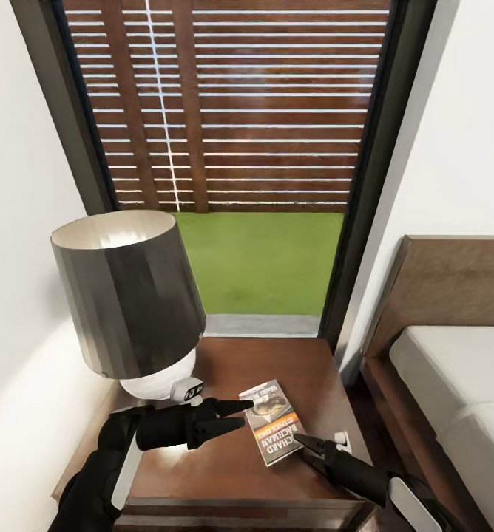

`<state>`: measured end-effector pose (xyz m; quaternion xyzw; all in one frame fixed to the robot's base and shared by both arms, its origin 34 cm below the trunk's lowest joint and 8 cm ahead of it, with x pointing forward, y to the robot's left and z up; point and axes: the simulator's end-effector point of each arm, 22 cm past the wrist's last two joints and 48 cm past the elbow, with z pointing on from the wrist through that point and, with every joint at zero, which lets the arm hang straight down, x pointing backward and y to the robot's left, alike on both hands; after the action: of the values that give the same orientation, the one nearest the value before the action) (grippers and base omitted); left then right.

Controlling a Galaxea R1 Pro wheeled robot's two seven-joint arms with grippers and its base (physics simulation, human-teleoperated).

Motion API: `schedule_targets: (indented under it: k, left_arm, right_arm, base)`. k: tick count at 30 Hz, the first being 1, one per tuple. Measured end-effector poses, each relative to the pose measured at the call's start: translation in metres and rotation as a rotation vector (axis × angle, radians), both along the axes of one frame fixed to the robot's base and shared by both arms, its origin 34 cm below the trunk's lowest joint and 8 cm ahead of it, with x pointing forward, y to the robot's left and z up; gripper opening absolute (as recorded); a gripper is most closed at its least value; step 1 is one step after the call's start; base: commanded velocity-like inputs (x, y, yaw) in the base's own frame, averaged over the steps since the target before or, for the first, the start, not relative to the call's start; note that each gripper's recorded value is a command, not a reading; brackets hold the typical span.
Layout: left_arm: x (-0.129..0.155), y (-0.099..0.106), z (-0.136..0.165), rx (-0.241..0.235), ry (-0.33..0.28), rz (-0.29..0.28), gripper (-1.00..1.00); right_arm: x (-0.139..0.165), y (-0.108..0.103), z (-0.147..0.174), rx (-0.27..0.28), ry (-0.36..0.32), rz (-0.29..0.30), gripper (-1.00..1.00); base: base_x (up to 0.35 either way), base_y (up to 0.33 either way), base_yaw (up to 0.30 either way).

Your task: In the bedroom, move the book from the bed onto either nightstand, and place the two sandals side by side next to the bed.

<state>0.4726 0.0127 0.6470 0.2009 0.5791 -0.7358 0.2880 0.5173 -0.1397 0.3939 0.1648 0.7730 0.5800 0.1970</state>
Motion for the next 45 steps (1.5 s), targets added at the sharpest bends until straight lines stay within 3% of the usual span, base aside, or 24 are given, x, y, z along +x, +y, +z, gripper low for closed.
schedule_targets:
  k: [17, 26, 45]
  left_arm:
    - [0.000, 0.000, 0.000, 0.000, 0.001, 0.000, 1.00]
    - [-0.005, 0.000, 0.015, 0.000, -0.035, 0.000, 1.00]
    - [0.006, 0.000, 0.058, 0.000, -0.035, 0.000, 1.00]
  right_arm:
    - [0.000, 0.000, 0.000, -0.001, 0.000, 0.000, 1.00]
    - [0.002, 0.000, 0.014, -0.013, -0.035, 0.006, 1.00]
    - [0.014, 0.000, 0.057, -0.012, -0.038, 0.005, 1.00]
  base:
    - [-0.129, 0.000, 0.000]
    - [-0.002, 0.000, 0.000]
    - [0.000, 0.000, 0.000]
